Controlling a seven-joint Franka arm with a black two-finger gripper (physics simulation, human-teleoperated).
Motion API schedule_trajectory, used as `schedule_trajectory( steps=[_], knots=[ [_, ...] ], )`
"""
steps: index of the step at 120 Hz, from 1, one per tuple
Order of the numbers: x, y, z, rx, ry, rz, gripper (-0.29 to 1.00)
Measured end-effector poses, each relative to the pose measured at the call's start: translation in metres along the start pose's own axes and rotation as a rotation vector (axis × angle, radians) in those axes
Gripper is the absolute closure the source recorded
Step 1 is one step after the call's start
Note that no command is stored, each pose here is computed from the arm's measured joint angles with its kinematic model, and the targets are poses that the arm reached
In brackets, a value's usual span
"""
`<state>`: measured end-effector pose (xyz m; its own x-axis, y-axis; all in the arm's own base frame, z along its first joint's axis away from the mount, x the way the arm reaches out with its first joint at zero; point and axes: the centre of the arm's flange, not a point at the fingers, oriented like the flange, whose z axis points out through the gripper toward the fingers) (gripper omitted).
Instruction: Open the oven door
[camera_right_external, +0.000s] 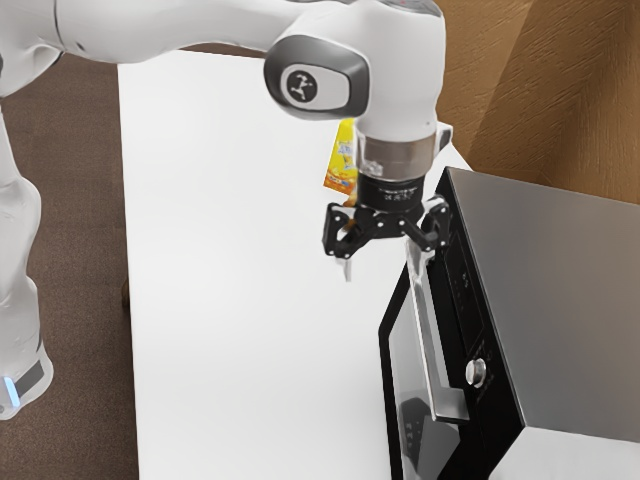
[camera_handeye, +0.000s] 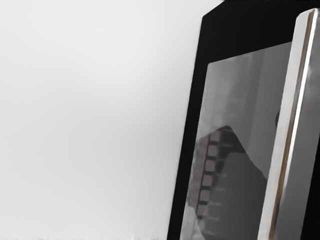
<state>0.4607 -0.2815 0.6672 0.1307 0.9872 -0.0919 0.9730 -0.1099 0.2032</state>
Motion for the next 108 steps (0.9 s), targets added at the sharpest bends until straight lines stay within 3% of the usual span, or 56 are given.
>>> schedule_trajectory(
  steps=[72, 108],
  knots=[
    [0.002, 0.02, 0.021, 0.023, 0.004, -0.056, 0.0],
    [0.0, 0.021, 0.043, 0.068, -0.012, -0.074, 0.0]
  ],
)
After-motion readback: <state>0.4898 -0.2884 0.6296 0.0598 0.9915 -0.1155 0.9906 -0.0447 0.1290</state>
